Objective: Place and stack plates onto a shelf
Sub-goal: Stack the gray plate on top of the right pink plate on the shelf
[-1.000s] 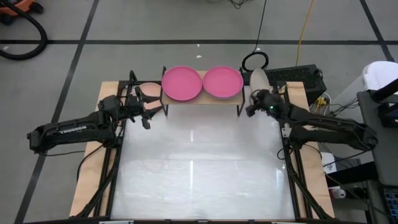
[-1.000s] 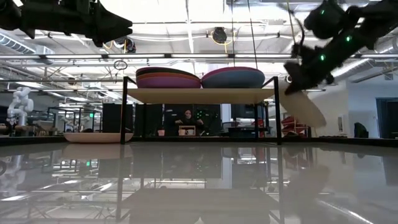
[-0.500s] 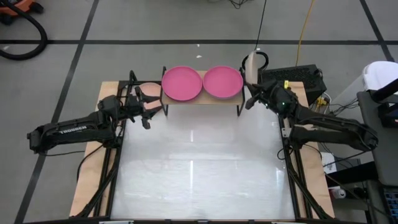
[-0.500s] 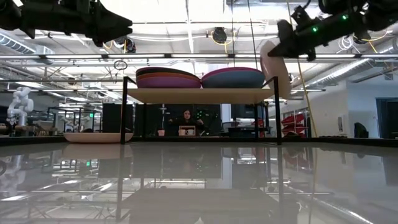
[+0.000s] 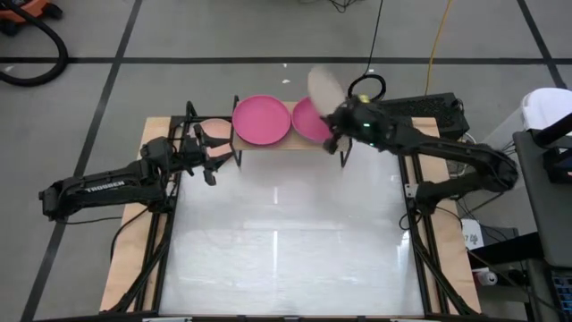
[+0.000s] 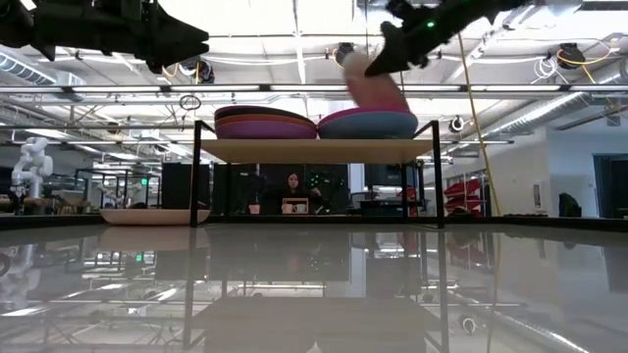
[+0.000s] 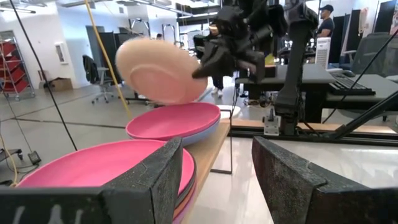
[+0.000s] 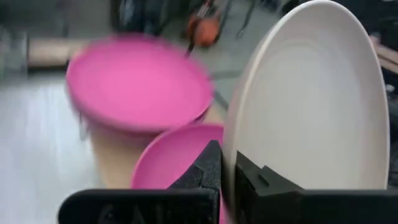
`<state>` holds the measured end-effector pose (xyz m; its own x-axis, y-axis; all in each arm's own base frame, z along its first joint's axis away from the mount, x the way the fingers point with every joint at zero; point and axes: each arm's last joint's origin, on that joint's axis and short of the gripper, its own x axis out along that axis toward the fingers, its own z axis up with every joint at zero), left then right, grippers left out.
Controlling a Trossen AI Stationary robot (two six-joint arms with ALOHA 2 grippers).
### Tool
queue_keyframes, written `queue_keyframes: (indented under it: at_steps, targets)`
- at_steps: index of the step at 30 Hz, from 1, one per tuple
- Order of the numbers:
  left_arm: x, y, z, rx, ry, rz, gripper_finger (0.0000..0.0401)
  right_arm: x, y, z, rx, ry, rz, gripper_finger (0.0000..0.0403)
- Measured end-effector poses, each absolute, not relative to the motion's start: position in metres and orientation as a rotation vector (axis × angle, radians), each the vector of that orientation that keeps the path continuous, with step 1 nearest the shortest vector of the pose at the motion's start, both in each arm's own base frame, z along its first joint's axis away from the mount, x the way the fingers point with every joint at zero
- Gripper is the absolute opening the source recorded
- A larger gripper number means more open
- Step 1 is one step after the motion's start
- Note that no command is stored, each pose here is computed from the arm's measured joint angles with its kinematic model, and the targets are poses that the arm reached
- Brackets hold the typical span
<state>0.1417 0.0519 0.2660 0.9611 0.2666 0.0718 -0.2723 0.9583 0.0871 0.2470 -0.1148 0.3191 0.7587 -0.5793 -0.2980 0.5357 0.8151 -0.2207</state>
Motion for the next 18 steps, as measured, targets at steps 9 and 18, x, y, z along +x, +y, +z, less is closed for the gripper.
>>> queue_keyframes:
  at_steps: [9, 18]
  targets:
    - [0.142, 0.052, 0.265, 0.098, -0.053, 0.273, 0.02, 0.298, -0.112, 0.295, -0.355, 0.836, -0.507, 0.0]
    - [0.142, 0.052, 0.264, 0.095, -0.036, 0.273, 0.02, 0.295, -0.105, 0.302, -0.369, 0.816, -0.507, 0.0011]
